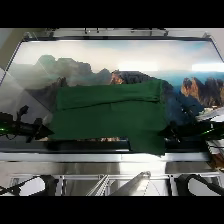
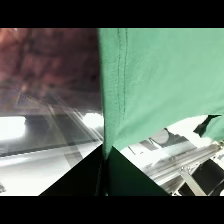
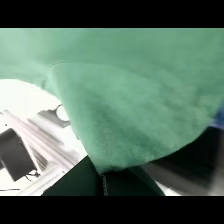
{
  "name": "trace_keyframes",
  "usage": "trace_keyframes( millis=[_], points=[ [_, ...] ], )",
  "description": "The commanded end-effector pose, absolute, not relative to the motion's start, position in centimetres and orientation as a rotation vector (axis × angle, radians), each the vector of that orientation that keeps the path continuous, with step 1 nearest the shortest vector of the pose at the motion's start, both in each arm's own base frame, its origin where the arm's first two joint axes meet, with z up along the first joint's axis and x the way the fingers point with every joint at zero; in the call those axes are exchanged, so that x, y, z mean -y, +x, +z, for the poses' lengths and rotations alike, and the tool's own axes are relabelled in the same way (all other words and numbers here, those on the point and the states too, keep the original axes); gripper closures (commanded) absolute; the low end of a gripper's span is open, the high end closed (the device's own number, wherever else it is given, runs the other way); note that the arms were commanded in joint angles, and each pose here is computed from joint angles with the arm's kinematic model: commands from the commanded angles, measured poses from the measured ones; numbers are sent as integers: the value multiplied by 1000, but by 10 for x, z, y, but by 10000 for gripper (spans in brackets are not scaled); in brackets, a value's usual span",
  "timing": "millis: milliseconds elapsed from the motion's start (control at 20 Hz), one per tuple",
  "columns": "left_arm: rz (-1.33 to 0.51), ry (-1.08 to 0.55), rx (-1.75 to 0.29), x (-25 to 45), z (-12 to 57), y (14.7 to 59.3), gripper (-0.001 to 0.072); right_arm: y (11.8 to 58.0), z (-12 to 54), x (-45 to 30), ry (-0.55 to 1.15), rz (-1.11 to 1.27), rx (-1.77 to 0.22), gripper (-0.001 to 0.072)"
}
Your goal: Fold the shirts.
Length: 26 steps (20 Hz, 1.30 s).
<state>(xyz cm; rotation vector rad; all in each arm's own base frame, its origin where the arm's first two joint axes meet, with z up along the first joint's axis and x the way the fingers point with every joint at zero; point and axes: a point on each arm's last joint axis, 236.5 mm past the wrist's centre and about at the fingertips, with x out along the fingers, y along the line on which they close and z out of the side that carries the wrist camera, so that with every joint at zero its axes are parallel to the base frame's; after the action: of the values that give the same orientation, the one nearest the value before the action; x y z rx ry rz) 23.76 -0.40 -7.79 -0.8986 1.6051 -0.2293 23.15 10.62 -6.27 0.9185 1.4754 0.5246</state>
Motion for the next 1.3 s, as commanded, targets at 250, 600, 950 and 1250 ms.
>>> trace_keyframes(
  millis=[250, 600, 950, 1250],
  points=[
    [-203, -829, -1509, -18, -47, 285, 687, 320, 14, -105, 979, 603, -1065, 687],
    [-319, -880, -1334, -21, -12, 381, 686, 427, 2, -88, 875, 535, -934, 686],
    [-375, -783, -1348, -8, -56, 469, 690, 508, -57, -91, 834, 490, -880, 686],
    [-449, -834, -1497, 0, -86, 466, 644, 508, -81, -92, 802, 514, -917, 569]
  ],
)
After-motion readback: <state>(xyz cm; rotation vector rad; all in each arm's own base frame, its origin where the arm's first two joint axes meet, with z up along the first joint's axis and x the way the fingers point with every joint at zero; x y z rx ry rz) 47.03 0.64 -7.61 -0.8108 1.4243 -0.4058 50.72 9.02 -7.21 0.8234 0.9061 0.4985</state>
